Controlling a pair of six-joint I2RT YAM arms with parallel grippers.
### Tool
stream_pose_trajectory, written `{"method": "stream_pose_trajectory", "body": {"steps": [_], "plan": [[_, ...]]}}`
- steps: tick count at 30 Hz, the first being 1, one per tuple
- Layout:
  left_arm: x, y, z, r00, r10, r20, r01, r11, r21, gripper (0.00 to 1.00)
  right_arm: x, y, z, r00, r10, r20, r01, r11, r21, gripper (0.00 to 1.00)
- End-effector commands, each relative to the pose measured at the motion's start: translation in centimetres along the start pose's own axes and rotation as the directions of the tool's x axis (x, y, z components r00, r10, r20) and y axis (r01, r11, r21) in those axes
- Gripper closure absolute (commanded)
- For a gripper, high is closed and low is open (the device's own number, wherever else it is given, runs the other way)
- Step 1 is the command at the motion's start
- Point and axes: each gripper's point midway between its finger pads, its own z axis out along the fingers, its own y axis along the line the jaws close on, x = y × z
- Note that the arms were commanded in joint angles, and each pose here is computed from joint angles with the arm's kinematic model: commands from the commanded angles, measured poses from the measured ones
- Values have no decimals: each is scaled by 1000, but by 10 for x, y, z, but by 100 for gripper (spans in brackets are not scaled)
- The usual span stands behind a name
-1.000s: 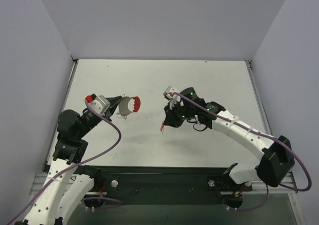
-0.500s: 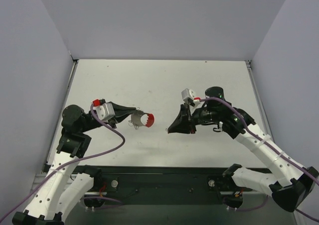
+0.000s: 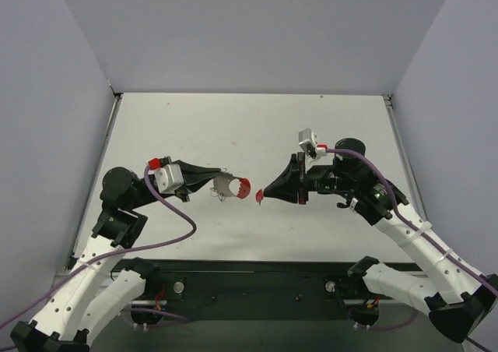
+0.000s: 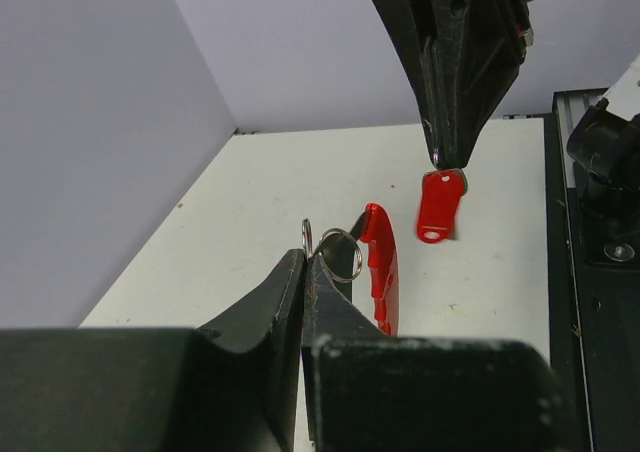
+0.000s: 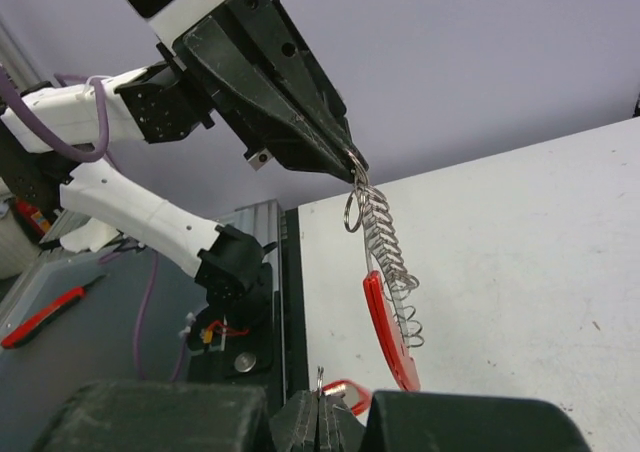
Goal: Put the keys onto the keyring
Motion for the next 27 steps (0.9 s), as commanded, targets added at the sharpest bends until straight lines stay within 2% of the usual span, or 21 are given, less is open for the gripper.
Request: {"method": "stream_pose_trajectory", "body": {"steps": [1, 7, 10, 12, 16, 21, 27], "plan": [[-28, 19, 8, 996, 66, 62, -60, 994, -93, 100, -37, 2, -10, 985, -81, 149, 72, 995, 65, 100], [-31, 43, 19, 997, 42, 62, -29, 981, -189, 100, -51, 6, -14, 981, -80, 178, 68, 995, 72, 100], [-35, 45, 29, 994, 69, 81, -53, 981, -186, 100, -63, 0, -11, 980, -19, 200, 0, 996, 93, 100], [-34, 33, 40, 994, 77, 79, -65, 988, -138, 100, -68, -7, -6, 981, 27, 190, -47, 994, 100, 100], [-26, 12, 59, 984, 175, 27, -173, 982, -70, 100, -73, -8, 1, 982, 80, 168, -94, 993, 75, 100], [-29, -8, 63, 971, 232, 56, -232, 973, -16, 100, -77, 5, -3, 983, 74, 169, -79, 997, 22, 100], [-31, -16, 57, 955, 290, 64, -289, 957, -20, 100, -78, 27, -10, 986, 61, 157, -49, 996, -79, 100]]}}
